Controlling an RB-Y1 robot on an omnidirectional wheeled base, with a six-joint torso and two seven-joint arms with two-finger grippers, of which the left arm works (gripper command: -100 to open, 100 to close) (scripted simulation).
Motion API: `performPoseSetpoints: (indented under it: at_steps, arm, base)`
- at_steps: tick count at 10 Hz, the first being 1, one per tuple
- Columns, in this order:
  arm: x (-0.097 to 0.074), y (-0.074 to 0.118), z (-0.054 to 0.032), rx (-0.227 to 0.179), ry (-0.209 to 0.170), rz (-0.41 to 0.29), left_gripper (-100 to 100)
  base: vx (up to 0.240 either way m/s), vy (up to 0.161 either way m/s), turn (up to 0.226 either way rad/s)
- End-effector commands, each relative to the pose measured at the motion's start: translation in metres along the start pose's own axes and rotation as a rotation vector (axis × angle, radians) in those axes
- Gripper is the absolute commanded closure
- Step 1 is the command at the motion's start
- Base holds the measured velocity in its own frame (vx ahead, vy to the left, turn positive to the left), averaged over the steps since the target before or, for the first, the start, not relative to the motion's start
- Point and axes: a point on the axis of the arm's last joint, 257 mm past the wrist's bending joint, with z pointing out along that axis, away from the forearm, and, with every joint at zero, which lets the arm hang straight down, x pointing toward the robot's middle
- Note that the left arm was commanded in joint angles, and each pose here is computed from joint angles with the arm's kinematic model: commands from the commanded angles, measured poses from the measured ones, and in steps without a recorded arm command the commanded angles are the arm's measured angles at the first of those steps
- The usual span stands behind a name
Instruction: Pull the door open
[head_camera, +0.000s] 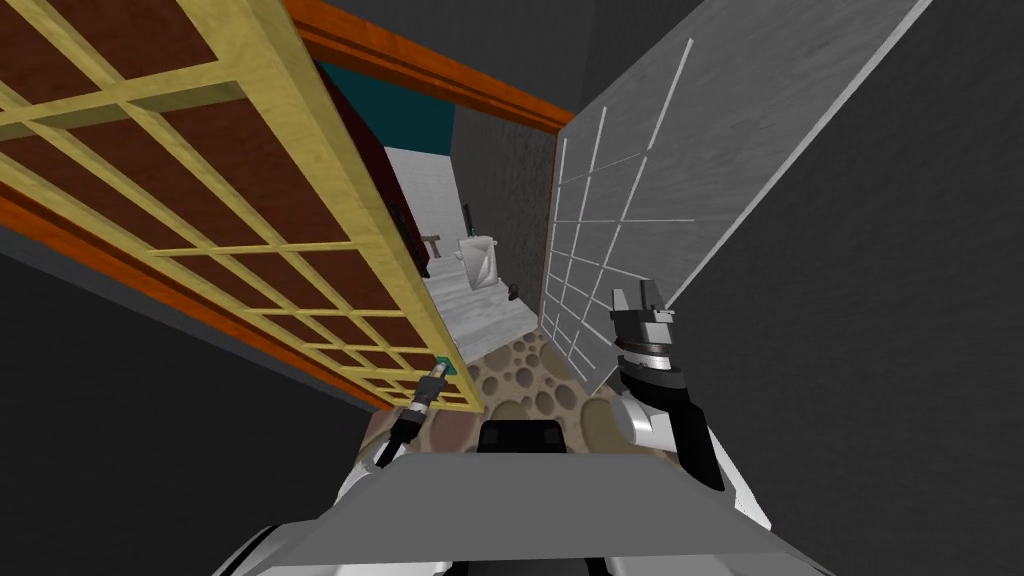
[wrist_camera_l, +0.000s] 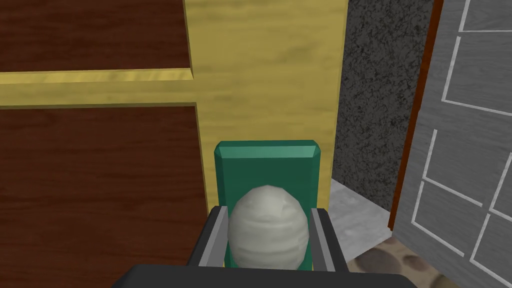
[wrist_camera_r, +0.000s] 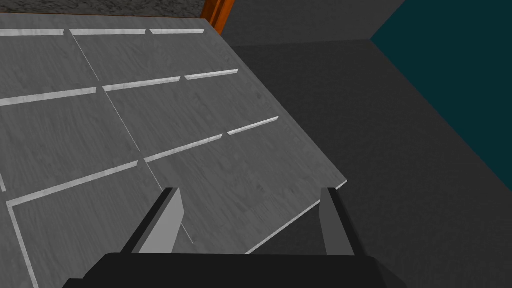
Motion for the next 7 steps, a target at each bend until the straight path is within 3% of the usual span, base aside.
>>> performPoseSetpoints:
  at_steps: [1, 4, 7]
  arm:
    - [-0.001, 0.001, -0.0121, -0.024, -0.001, -0.003, 100]
    - [0.0, 0.002, -0.0282, -0.059, 0.0, -0.005, 100]
    - [-0.003, 0.002, -0.0328, -0.064, -0.01, -0.006, 100]
  base:
    - [-0.209, 0.096, -0.167]
    - [-0.199, 0.069, -0.103]
    - [-0.103, 0.045, -0.044]
